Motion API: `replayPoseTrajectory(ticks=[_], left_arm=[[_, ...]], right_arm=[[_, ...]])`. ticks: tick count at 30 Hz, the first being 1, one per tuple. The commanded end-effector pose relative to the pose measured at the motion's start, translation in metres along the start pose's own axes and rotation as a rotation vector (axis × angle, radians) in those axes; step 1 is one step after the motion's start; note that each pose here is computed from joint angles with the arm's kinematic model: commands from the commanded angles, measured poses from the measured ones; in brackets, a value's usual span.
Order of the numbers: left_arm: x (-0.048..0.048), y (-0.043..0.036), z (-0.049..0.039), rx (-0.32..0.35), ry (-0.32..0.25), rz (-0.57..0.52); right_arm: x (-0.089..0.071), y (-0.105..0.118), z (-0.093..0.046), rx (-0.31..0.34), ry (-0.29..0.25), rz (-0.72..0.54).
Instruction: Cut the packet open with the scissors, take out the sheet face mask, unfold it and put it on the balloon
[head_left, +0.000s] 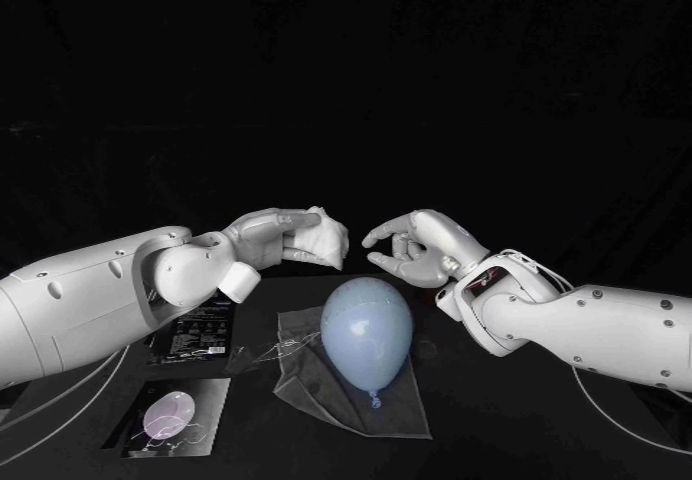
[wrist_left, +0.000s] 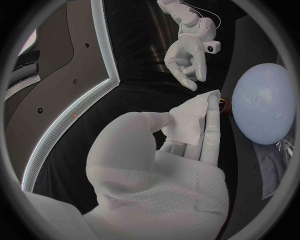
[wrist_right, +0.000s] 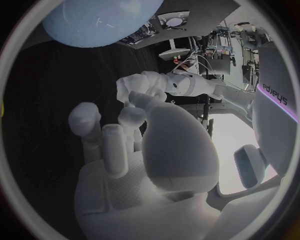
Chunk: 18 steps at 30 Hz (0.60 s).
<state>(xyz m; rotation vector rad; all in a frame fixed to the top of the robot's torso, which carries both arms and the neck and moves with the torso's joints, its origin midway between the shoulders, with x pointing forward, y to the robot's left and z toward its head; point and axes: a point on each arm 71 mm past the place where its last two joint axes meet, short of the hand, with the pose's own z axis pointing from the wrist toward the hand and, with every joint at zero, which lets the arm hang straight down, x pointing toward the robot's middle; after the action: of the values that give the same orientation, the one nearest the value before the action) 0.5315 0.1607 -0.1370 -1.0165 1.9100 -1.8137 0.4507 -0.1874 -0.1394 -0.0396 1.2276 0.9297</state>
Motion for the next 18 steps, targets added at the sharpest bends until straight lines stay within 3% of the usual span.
replayPoseTrajectory(ticks=[1, 11, 18], left_arm=[[0.0012, -0.0016, 0.0000, 0.015, 0.001, -0.011], [0.0020, -0.0009, -0.0011, 0.009, 0.005, -0.012], [0.0039, -0.0004, -0.0003, 0.005, 0.011, -0.013]], right_arm=[[-0.003, 0.008, 0.001, -0.066, -0.089, -0.072], [0.007, 0.025, 0.008, -0.146, -0.098, -0.121], [0.015, 0.033, 0.014, -0.174, -0.075, -0.148]])
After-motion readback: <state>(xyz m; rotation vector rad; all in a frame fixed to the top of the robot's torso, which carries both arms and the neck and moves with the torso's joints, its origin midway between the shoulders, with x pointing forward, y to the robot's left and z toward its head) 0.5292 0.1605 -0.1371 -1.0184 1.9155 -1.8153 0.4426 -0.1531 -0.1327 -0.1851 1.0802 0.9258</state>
